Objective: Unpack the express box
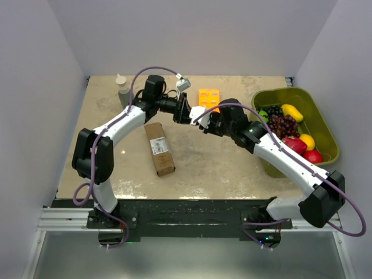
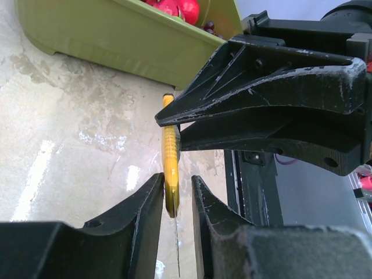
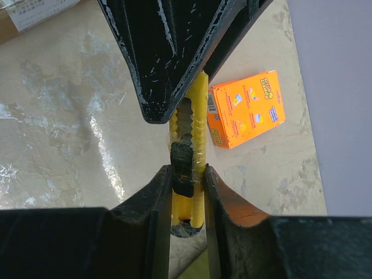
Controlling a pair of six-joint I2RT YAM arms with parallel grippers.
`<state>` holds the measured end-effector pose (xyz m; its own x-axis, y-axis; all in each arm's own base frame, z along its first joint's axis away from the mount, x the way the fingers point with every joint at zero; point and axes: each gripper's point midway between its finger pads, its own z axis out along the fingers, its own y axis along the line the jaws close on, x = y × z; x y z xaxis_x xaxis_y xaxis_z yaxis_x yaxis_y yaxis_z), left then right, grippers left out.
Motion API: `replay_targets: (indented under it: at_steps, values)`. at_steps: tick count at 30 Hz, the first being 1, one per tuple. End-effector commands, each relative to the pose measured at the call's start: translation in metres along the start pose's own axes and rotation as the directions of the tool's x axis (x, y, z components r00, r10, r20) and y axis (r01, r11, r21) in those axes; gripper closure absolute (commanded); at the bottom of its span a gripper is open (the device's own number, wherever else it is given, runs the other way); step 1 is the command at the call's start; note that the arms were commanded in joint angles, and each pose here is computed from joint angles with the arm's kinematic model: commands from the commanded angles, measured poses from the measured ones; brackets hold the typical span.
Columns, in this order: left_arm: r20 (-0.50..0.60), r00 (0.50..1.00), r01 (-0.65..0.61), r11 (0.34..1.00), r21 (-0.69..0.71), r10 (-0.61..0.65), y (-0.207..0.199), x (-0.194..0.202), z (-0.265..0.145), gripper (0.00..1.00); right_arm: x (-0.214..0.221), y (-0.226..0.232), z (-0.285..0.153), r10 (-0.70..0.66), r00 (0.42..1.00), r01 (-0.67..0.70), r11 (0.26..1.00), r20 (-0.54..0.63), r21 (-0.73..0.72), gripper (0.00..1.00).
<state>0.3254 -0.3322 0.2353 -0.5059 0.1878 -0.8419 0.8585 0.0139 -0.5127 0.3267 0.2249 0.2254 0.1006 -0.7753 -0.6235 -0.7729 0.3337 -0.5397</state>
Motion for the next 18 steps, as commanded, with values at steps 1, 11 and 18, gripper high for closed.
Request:
replay_targets:
  at_steps: [1, 11, 18]
  values:
    - [0.022, 0.999, -0.032, 0.998, 0.055, 0.030, -0.010, -0.017, 0.002, 0.69, -0.021, -0.018, -0.004, -0.028, 0.998, 0.026, 0.999, 0.057, 0.048, 1.00]
    - [0.037, 0.997, -0.069, 0.993, 0.095, 0.066, -0.016, -0.025, 0.004, 0.99, -0.022, -0.018, -0.001, -0.031, 0.998, 0.029, 0.999, 0.056, 0.041, 1.00]
    - [0.128, 0.991, -0.041, 0.996, 0.078, 0.031, -0.025, -0.041, -0.019, 1.00, -0.042, -0.046, -0.009, 0.212, 0.971, -0.216, 0.976, 0.108, 0.026, 0.51]
